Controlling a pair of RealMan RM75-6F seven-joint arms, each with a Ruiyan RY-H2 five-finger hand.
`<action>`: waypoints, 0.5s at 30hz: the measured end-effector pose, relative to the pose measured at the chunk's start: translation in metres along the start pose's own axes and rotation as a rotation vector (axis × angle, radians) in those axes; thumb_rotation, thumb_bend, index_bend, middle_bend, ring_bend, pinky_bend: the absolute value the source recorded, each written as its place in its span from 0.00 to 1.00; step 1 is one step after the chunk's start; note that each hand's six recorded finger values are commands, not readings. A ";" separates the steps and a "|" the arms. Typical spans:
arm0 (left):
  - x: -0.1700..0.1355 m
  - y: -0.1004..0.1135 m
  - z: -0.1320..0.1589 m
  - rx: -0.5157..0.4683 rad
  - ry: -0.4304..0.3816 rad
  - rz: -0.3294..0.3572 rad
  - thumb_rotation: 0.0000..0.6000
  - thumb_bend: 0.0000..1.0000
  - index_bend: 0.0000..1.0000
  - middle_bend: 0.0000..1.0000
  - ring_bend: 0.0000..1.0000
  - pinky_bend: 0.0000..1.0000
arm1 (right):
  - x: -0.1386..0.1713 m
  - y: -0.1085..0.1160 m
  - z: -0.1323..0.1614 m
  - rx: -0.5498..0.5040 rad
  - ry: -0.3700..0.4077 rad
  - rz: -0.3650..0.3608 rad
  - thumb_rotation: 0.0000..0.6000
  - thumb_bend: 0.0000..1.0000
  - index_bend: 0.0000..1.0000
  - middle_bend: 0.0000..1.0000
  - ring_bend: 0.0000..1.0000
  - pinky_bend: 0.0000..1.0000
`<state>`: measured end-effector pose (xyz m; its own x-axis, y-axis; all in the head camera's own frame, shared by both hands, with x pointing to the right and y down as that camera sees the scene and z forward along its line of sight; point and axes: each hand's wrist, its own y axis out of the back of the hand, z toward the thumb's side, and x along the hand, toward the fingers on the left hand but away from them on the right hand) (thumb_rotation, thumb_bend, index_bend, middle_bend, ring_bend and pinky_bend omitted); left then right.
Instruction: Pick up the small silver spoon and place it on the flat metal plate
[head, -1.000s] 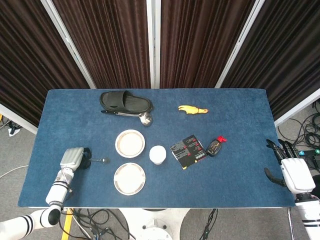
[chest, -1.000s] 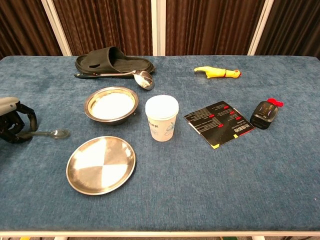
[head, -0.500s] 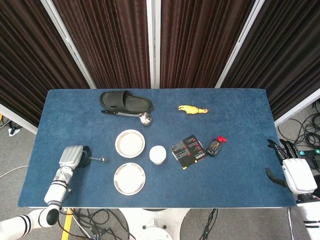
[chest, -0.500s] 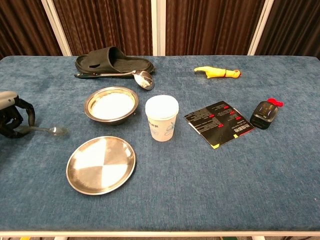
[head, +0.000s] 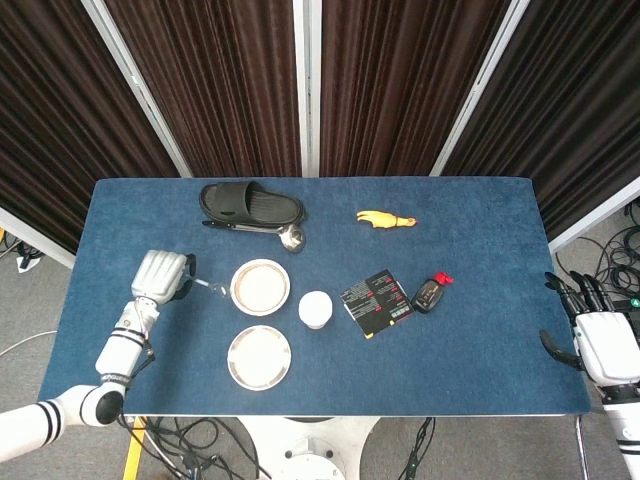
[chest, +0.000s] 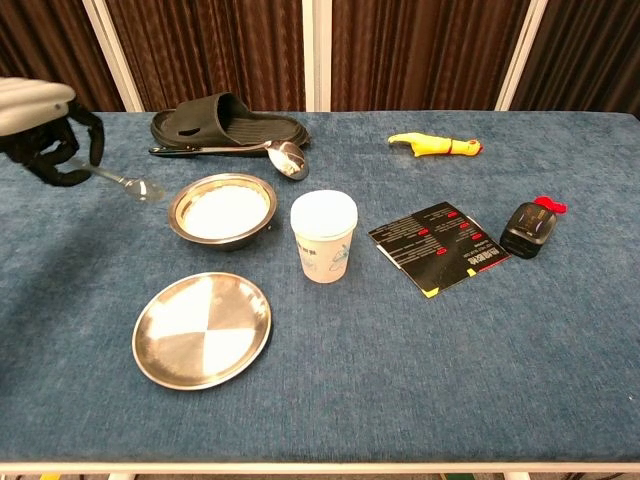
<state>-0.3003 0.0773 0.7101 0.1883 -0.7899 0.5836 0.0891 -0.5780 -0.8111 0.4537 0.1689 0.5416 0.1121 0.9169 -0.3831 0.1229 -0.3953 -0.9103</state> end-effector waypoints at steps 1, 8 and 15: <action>0.003 0.002 0.004 0.016 -0.004 0.001 1.00 0.48 0.61 0.96 0.94 1.00 | 0.000 0.000 -0.001 0.000 -0.001 0.000 1.00 0.26 0.03 0.21 0.00 0.04; 0.023 0.008 0.033 0.146 -0.009 0.015 1.00 0.48 0.61 0.96 0.94 1.00 | 0.000 0.001 -0.006 -0.003 -0.010 0.001 1.00 0.26 0.03 0.21 0.00 0.04; 0.037 0.013 0.061 0.249 0.004 0.042 1.00 0.50 0.61 0.96 0.95 1.00 | -0.001 0.000 -0.008 -0.004 -0.015 0.004 1.00 0.26 0.03 0.21 0.00 0.04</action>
<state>-0.2329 0.0533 0.7184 0.1932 -0.8132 0.5490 0.3192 -0.4769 -0.8189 0.4613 0.1674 0.5433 0.0974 0.9161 -0.3889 0.1261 -0.3990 -0.9082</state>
